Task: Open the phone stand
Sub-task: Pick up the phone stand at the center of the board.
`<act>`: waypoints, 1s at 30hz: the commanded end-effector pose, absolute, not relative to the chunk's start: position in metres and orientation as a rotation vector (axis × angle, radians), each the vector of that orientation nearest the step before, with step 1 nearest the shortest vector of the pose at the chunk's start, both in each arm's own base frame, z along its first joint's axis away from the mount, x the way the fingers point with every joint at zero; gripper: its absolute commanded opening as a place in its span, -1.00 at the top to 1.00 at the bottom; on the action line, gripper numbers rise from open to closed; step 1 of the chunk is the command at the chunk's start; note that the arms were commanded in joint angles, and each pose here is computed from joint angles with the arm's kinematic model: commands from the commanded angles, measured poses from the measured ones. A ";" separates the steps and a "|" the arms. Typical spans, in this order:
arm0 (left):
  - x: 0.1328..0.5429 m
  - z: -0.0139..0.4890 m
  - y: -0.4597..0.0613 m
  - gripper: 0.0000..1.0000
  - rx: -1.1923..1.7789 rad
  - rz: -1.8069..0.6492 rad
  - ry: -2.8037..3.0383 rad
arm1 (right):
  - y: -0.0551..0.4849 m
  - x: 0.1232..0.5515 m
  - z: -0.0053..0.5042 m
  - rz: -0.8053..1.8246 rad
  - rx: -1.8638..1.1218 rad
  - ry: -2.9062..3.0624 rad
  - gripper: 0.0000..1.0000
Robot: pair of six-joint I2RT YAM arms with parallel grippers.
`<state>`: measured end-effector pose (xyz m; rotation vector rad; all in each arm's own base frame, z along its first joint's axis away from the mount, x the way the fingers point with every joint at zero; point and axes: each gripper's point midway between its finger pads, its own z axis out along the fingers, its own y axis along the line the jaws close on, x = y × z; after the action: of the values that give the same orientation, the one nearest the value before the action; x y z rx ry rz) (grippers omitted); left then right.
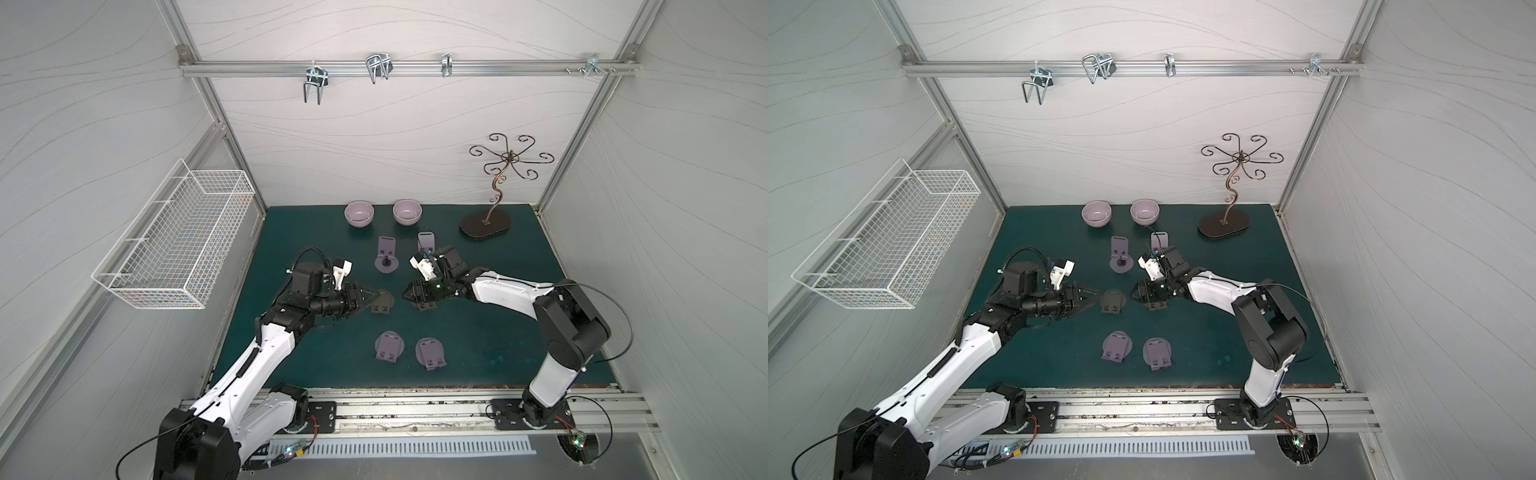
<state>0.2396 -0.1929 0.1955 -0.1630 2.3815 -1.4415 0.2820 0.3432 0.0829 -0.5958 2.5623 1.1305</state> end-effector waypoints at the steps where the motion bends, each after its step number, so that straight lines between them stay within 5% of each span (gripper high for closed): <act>1: 0.239 0.200 -0.192 -0.15 -0.120 -1.420 2.339 | 0.369 0.281 0.077 1.187 -0.574 2.576 -0.07; 30: 0.230 0.188 -0.186 -0.14 -0.174 -1.418 2.328 | 0.415 0.303 0.026 1.176 -0.595 2.636 -0.05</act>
<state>0.2241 -0.1839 0.1741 -0.2190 2.3931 -1.4087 0.3039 0.4138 0.0424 -0.5974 2.5955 1.1829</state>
